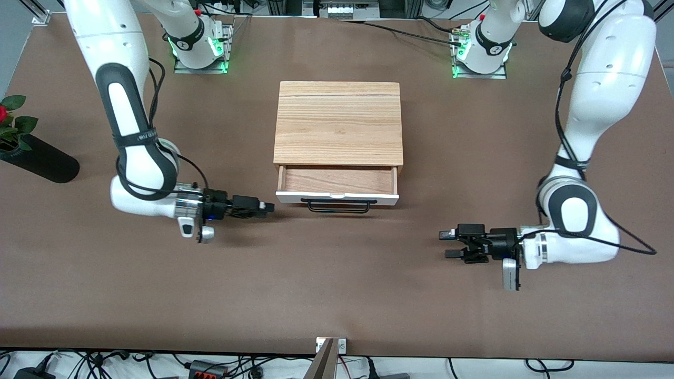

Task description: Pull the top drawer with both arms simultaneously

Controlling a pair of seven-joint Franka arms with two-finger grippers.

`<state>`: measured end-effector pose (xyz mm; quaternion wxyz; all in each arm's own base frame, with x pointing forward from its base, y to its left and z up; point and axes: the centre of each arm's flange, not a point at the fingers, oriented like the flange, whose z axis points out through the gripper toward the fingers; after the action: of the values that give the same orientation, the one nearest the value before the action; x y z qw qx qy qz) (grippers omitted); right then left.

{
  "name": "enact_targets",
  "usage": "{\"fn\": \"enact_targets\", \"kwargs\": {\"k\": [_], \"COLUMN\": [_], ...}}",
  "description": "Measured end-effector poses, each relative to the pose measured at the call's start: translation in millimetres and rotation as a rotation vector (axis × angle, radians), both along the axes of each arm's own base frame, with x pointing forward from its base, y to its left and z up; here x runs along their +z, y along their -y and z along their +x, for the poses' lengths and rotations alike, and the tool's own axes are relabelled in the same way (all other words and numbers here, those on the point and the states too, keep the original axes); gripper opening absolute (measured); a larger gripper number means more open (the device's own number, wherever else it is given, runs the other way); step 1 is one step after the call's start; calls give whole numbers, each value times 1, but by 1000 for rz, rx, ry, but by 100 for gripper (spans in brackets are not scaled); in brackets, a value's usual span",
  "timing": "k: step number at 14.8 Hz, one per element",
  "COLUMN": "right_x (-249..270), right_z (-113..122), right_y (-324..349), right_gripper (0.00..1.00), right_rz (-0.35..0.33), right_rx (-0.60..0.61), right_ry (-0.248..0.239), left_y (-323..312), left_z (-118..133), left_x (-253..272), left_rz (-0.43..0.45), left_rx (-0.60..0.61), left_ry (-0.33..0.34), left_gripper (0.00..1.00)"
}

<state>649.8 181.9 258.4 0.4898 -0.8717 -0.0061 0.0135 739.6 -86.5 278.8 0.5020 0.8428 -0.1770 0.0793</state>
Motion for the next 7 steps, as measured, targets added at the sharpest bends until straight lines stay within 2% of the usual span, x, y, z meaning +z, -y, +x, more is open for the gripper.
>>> {"fn": "enact_targets", "kwargs": {"k": [2,3,5,7], "right_x": [24,35,49,64], "right_z": [2,-1,-12,-20], "right_y": [36,54,97,146], "right_gripper": [100,100,100,100], "right_rz": [-188,-271,-404,-529], "right_rx": [94,160,275,350], "right_ry": [38,36,-13,-74], "left_y": [-23,-36,-54,-63], "left_z": [-6,-10,-18,-28], "left_x": [26,38,64,90], "left_rz": [152,228,385,502], "left_rx": [-52,-70,-88,-109], "left_ry": [-30,-57,-91,-119], "left_gripper": [100,100,100,100]}}
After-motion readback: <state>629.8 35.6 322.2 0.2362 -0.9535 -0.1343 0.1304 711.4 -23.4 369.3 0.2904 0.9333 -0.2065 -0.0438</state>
